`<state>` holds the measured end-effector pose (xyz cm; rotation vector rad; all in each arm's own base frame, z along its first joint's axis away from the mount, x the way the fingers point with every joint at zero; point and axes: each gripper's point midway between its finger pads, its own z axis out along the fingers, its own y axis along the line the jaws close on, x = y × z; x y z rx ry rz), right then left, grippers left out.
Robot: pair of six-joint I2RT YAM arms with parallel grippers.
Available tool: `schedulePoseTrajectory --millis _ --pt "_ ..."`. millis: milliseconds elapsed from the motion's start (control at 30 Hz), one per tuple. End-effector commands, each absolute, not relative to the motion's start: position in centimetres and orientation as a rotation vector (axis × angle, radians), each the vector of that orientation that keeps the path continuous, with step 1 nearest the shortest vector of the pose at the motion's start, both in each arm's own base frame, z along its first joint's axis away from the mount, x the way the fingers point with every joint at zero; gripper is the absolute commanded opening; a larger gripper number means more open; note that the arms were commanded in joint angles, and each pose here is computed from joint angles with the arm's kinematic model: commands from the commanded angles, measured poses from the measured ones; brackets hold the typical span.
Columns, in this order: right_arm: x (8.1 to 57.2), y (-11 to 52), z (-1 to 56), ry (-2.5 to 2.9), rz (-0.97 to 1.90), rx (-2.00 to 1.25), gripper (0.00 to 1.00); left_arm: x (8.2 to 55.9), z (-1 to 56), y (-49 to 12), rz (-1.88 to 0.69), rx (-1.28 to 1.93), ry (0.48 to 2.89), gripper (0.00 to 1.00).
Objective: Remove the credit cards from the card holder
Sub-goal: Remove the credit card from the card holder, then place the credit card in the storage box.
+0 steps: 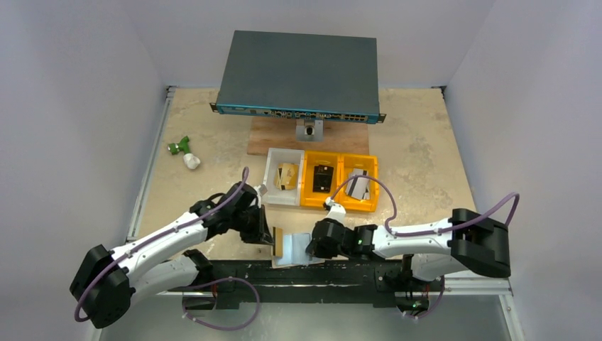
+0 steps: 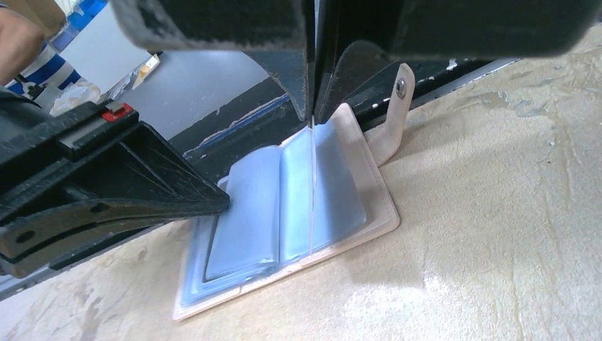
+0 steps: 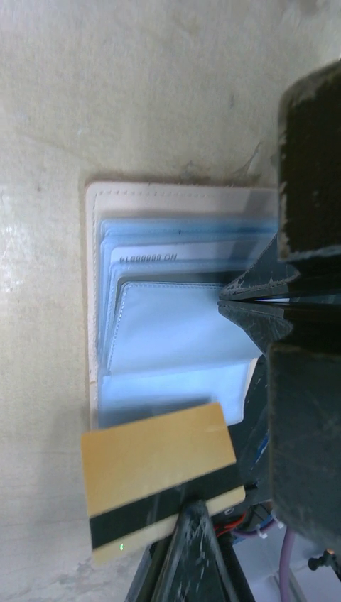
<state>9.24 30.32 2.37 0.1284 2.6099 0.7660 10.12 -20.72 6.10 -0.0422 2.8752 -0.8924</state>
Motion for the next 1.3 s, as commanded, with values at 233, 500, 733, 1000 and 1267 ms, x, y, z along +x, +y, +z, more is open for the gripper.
schedulePoseTrajectory --millis 233,500,733,1000,1267 --pt "10.7 28.5 5.8 2.516 0.718 0.101 0.23 11.8 10.9 -20.7 -0.894 0.04 2.737 0.0" --pt "12.9 29.2 11.9 2.332 0.825 0.156 0.73 14.0 14.5 -20.8 -0.88 0.042 2.62 0.0" --pt "14.5 27.3 14.2 2.235 0.823 0.227 0.9 18.8 16.8 -21.3 -0.852 -0.01 2.534 0.0" --pt "14.7 25.6 14.3 2.209 0.821 0.272 0.9 25.9 17.1 -21.8 -0.744 -0.098 2.472 0.0" --pt "14.5 25.1 14.1 2.207 0.838 0.318 0.9 30.4 15.6 -22.7 -0.7 -0.099 2.48 0.0"
